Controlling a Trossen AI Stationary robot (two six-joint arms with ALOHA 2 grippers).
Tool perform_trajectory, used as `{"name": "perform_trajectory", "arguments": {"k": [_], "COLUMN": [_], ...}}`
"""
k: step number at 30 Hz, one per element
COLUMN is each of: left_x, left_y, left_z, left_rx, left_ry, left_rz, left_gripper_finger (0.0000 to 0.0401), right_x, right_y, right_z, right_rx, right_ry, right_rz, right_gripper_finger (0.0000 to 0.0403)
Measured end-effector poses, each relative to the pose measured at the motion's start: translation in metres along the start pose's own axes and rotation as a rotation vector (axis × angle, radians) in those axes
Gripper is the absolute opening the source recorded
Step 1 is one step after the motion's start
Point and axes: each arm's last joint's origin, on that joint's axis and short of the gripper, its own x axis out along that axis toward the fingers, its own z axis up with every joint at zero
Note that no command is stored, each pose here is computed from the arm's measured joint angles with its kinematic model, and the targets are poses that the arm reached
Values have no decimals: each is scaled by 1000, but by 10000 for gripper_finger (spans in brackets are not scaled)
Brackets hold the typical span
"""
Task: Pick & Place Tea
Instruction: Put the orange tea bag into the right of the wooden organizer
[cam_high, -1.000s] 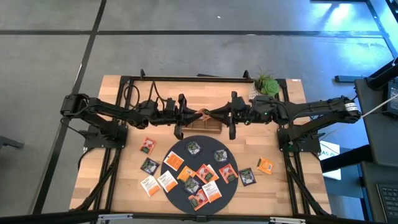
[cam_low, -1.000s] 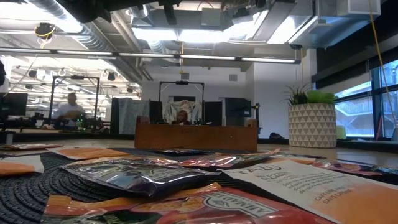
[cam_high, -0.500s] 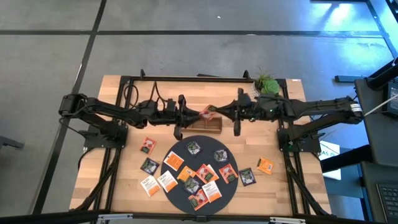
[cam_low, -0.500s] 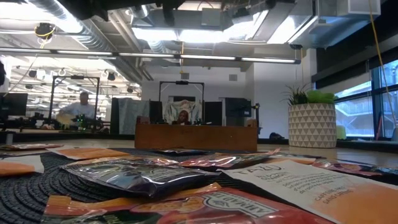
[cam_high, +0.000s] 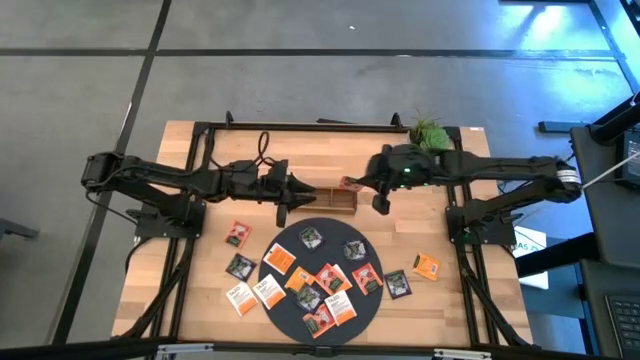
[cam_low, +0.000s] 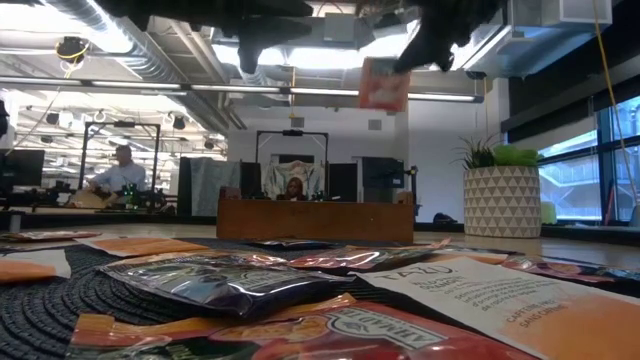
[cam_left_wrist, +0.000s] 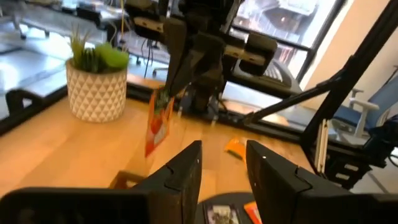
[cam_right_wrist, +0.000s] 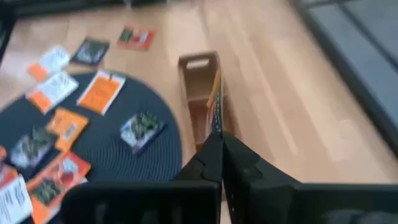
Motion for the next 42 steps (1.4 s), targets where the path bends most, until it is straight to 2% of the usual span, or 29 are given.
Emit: {"name": "perform_trajectory", "arguments": {"k": [9,17,31,37,42], "left_x": [0,0,0,0,0], "left_y": [-2,-4,-4,-4,-3], "left_z": [-5,-6,-7,-7,-7], "left_rx": [-58,-56,-54,-53,-52], "left_ry": [47,50,60,54,49], "left_rz": [3,-6,-2,19,40], "left_gripper_finger": [122,123,119,120,118], "right_x": [56,85,116,120,120], "right_y": [-19,-35,-42,-42,-42], "right_z": [-14,-22,-37,-40,-40], "right_rx": [-62,-64,-52,-75,-73], "right_ry": [167,221,298,318,319], "right_rz": [20,1,-10,-10,-18], "right_gripper_finger": [4,4,9,29,65]}}
